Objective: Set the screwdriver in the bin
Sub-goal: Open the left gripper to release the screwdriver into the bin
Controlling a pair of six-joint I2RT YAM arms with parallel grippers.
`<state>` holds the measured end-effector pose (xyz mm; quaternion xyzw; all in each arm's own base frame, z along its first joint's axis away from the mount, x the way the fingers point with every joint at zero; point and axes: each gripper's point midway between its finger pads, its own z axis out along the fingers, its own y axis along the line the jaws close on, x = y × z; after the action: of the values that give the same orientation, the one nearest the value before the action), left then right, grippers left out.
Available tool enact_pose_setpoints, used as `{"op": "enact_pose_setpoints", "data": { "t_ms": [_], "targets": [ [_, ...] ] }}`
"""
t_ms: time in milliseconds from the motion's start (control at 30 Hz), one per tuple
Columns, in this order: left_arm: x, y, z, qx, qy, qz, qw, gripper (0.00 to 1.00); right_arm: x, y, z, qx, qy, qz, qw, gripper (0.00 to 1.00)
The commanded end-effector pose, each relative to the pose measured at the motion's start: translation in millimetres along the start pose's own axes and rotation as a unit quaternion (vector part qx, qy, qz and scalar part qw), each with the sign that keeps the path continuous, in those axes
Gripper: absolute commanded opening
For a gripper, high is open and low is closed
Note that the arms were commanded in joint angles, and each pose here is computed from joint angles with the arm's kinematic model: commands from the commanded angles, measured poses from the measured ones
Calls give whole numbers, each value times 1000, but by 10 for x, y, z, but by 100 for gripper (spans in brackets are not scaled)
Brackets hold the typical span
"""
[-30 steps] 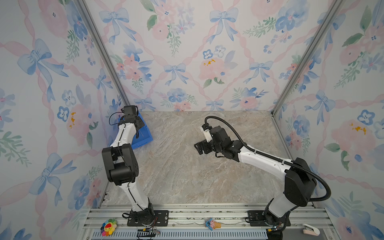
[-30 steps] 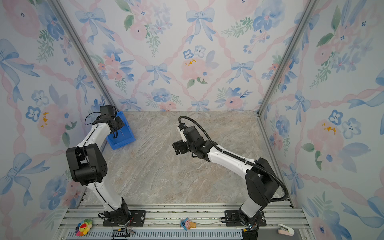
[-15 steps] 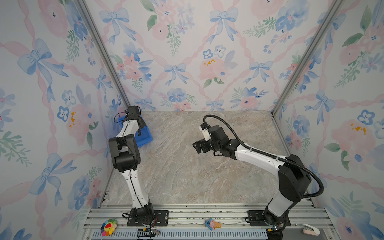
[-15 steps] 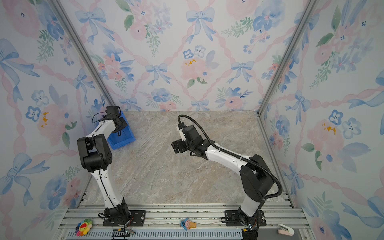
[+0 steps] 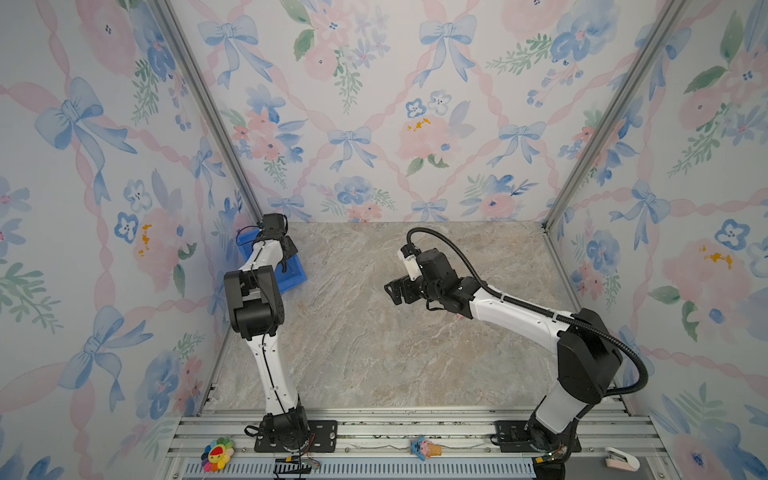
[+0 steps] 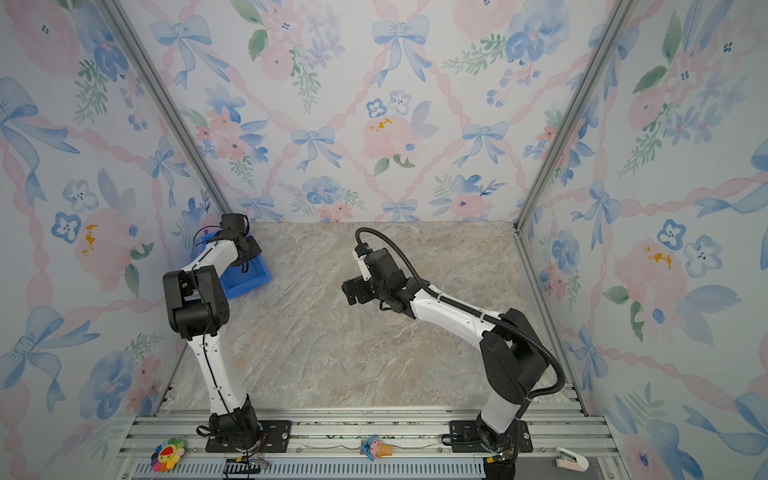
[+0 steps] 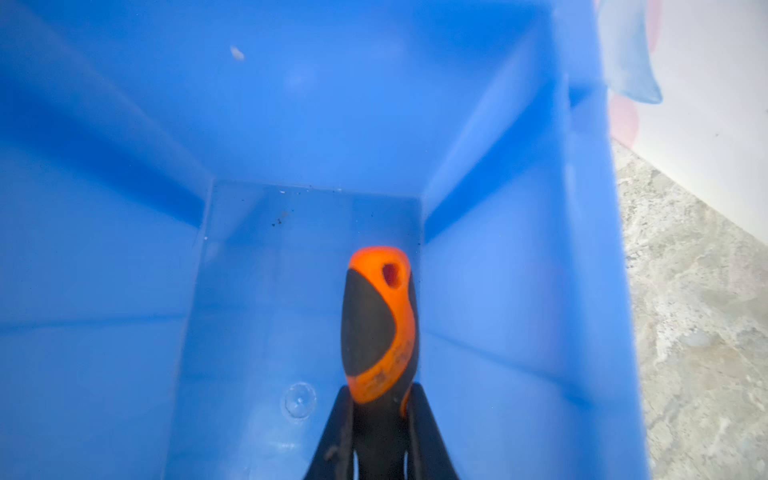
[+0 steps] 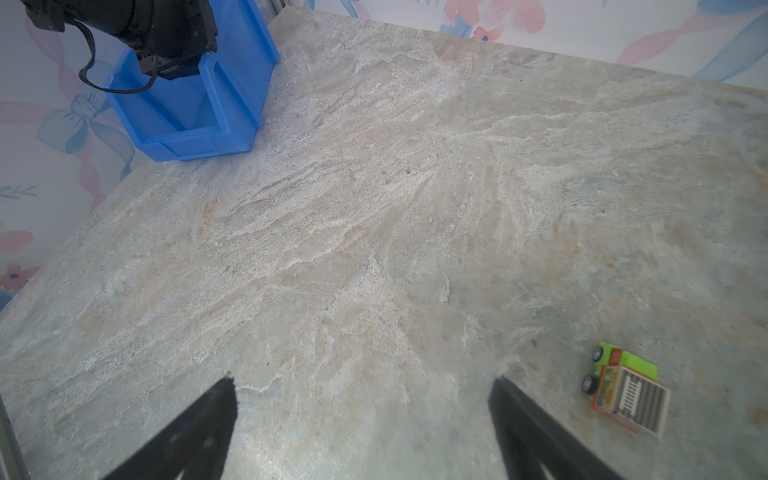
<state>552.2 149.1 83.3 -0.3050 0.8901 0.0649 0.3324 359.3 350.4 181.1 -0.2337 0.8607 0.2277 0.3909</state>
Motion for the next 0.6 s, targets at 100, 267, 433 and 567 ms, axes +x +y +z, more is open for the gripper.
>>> {"op": "enact_pose_setpoints", "data": {
  "t_ms": [100,267,433,567],
  "targets": [
    [-55,-31,-35,9,-8,8,1000,20,-214,-56,-163,7,-31,0,999,97],
    [-94,-62,-111,17,-13,8,1000,31,-311,-104,-306,15,-45,-4,999,97],
    [-168,-111,-218,25,-23,10,999,36,-360,-189,-459,28,-52,-8,998,97],
    [-245,-194,-453,32,-41,27,998,37,-373,-322,-635,52,-58,-10,997,97]
  ]
}}
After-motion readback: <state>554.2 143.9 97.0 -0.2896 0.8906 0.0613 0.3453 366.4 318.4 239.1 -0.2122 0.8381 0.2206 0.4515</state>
